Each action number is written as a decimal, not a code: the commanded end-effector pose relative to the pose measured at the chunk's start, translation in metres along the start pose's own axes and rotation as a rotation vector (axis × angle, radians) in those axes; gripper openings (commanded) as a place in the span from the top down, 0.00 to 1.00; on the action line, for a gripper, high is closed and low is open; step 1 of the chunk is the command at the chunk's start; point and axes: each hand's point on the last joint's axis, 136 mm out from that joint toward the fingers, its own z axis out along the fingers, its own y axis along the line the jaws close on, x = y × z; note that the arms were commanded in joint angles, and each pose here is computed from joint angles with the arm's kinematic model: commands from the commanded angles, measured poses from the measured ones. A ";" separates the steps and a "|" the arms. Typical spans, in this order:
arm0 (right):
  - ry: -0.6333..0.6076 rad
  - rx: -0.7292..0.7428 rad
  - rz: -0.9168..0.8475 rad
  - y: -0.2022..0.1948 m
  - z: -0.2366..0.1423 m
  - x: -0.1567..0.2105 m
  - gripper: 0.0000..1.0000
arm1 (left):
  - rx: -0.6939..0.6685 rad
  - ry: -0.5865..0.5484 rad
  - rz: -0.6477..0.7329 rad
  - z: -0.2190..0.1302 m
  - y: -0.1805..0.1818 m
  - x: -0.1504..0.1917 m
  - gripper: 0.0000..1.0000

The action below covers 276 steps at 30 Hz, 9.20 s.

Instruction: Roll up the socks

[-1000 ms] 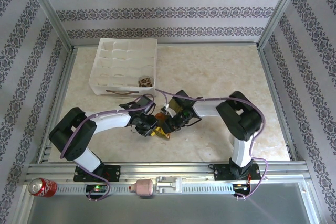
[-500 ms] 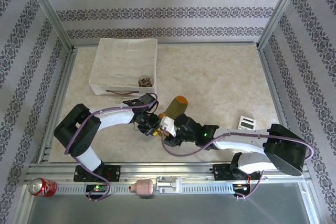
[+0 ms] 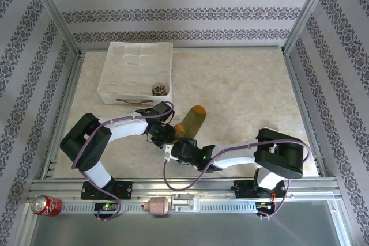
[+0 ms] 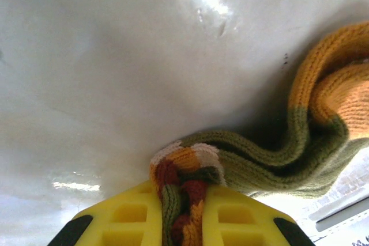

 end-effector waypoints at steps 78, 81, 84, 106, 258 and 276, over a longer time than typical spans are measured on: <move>0.262 -0.916 0.927 0.088 0.017 0.043 1.00 | 0.188 -0.085 -0.226 -0.011 0.069 -0.002 0.53; 0.227 -0.861 0.905 0.080 0.021 0.042 1.00 | 0.096 -0.060 -0.253 -0.001 0.089 0.003 0.73; 0.134 -0.777 0.857 0.059 0.020 0.033 0.91 | 0.038 -0.049 -0.265 0.002 0.096 0.008 1.00; -0.119 0.150 0.073 -0.004 -0.030 -0.033 0.35 | -0.277 -0.020 -0.308 0.004 0.114 0.008 1.00; 0.210 -0.841 1.044 0.106 0.026 0.061 1.00 | 0.112 0.043 0.028 -0.026 0.061 -0.030 0.51; -0.213 -0.218 0.564 -0.011 -0.027 0.000 0.29 | -0.264 0.107 -0.044 -0.005 0.129 -0.021 0.77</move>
